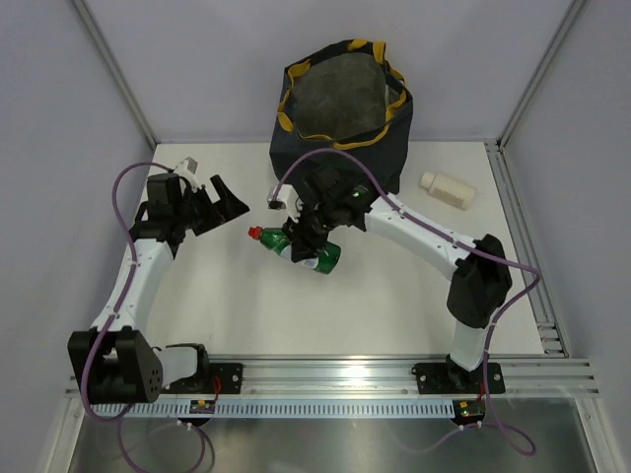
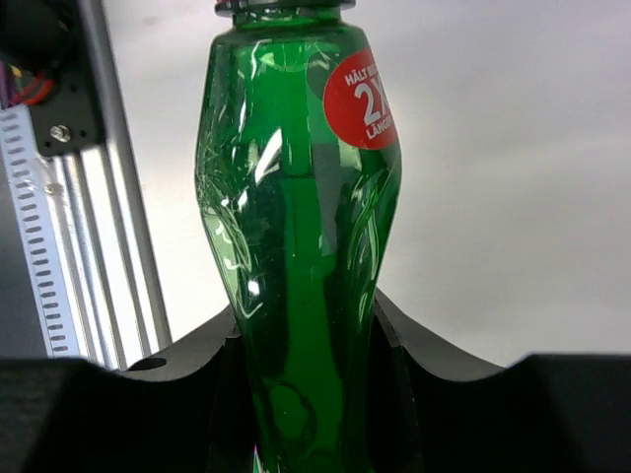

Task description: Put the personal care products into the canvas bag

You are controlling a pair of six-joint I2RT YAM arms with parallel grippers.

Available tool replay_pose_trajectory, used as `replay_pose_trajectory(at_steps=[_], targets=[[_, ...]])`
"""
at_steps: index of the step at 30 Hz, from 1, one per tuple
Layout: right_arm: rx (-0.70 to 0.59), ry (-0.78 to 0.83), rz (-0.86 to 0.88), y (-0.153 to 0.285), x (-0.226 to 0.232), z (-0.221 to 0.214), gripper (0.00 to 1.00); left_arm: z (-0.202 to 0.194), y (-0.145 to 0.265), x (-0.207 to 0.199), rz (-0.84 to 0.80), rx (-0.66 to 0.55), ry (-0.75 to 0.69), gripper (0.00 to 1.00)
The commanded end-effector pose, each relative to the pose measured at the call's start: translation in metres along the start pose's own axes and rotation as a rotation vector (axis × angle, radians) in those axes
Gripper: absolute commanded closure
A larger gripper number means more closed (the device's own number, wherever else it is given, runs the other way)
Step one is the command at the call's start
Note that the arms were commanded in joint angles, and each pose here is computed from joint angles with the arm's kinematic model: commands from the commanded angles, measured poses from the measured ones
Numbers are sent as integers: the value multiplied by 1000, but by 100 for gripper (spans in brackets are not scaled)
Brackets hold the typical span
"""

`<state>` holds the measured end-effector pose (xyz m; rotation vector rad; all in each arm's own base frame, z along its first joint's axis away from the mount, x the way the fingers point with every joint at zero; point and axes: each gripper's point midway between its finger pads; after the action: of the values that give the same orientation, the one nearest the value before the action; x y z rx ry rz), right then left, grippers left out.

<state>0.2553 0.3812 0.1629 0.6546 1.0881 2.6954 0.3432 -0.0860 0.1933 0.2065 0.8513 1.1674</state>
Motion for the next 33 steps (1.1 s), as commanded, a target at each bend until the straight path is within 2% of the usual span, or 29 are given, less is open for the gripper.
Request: replay_pose_trajectory(at_steps=[1, 5, 8, 10, 16, 18, 19, 22, 25, 31, 33], targets=[[-327, 296, -8, 116, 58, 103, 100, 20, 33, -3, 44, -156, -170, 1], [-524, 361, -142, 193, 59, 164, 100, 25, 63, -30, -53, -298, -300, 1], [-666, 327, -287, 241, 26, 204, 100, 28, 84, -51, -135, -401, -384, 1], [-748, 288, -381, 271, -6, 222, 100, 18, 85, -53, -161, -410, -401, 1], [-964, 218, -661, 320, -91, 270, 100, 7, 90, -58, -205, -452, -456, 1], [-994, 177, -778, 320, -128, 273, 100, 7, 95, -62, -215, -475, -477, 1], [-1050, 190, -806, 327, -134, 282, 100, 6, 94, -63, -226, -483, -489, 1], [-1083, 130, -845, 314, -181, 282, 100, 6, 98, -66, -240, -503, -505, 1], [-1090, 62, -786, 304, -201, 278, 100, 4, 100, -66, -235, -498, -517, 1], [-962, -78, -606, 243, -222, 242, 100, -1, 99, -60, -209, -492, -524, 1], [-924, -189, -511, 218, -228, 224, 95, -3, 98, -58, -205, -495, -524, 1]])
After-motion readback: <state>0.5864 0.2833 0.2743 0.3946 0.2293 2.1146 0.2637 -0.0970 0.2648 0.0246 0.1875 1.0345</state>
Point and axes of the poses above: each gripper's point midway between its finger pads, its own y axis back along the fingers, its own x axis along the line the jaws close on, z = x × y, and after that the axes turned 11 degrees about -y, right-handed
